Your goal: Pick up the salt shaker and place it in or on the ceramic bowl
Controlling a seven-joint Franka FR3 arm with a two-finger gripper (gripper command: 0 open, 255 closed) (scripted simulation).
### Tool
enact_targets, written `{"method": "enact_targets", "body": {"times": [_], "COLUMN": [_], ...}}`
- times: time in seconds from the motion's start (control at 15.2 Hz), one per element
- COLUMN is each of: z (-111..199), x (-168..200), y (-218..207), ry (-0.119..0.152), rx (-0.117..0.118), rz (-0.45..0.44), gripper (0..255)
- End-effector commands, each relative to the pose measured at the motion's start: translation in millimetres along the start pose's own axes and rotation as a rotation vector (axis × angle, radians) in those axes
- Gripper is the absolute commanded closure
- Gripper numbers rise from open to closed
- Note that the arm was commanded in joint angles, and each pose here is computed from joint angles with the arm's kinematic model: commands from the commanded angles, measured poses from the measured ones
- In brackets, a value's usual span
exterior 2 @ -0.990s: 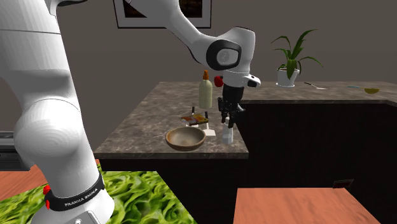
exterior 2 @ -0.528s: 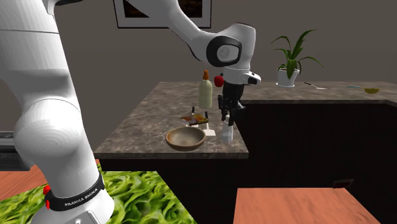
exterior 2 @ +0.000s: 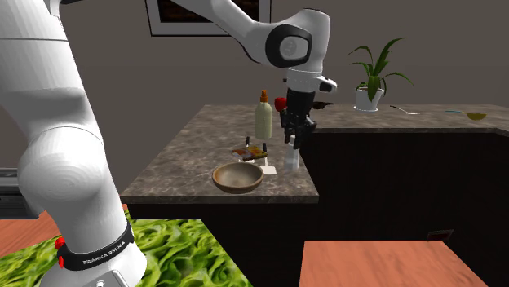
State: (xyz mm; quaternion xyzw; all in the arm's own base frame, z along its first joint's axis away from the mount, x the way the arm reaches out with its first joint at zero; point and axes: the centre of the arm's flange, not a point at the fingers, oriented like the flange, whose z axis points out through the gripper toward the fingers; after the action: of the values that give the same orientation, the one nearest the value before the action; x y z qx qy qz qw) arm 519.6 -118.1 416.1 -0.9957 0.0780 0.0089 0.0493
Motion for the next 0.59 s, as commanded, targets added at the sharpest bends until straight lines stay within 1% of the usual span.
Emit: {"method": "enact_targets", "body": {"times": [0.0,0.53], "z": [-11,-53], "x": [0,-1], "y": [-1,-5], "ry": [0.0,0.0], "rx": [0.0,0.0], "rz": [0.0,0.0], "gripper": [255,255]}}
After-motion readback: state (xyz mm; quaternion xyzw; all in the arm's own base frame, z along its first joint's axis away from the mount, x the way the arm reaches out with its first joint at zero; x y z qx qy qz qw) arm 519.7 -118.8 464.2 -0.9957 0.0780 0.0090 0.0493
